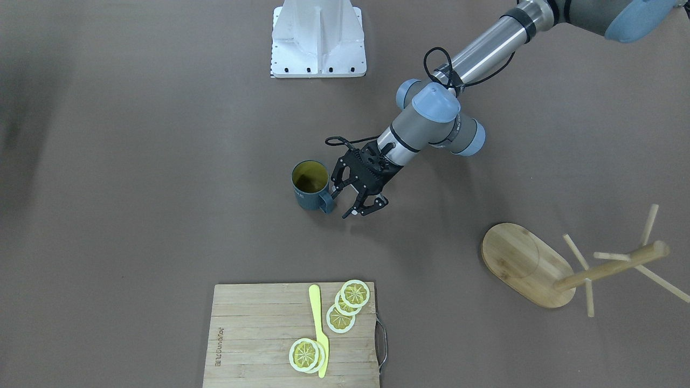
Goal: Hang cup on storage rack
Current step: 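Move the left gripper to the mug handle and grasp it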
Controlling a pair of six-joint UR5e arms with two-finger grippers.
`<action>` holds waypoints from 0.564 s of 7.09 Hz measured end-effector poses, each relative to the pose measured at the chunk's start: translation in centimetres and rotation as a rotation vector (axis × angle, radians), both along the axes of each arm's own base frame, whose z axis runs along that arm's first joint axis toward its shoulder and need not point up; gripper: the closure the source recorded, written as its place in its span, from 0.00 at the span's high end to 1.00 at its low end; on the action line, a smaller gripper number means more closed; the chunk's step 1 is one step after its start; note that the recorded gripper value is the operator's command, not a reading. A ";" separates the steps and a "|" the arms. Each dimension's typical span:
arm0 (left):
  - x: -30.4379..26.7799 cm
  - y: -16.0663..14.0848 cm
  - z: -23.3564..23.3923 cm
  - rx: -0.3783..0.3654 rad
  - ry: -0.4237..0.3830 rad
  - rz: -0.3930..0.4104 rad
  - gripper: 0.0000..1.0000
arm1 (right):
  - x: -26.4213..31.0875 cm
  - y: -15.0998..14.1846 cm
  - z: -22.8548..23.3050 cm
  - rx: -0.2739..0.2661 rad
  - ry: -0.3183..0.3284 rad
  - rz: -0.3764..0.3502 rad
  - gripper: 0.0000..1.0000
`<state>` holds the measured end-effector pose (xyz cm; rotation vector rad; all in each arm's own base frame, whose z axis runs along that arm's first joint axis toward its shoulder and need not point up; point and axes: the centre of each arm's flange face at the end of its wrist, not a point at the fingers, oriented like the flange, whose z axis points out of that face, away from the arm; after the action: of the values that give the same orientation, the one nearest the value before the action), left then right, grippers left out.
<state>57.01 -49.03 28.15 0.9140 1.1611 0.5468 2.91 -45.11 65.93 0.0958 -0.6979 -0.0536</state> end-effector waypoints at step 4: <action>0.4 0.1 -1.5 0.005 0.020 0.005 0.49 | 0.0 0.0 0.0 -0.002 0.000 0.003 1.00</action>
<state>57.39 -48.92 26.63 0.9227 1.1806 0.5464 2.91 -45.11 65.92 0.0947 -0.6979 -0.0503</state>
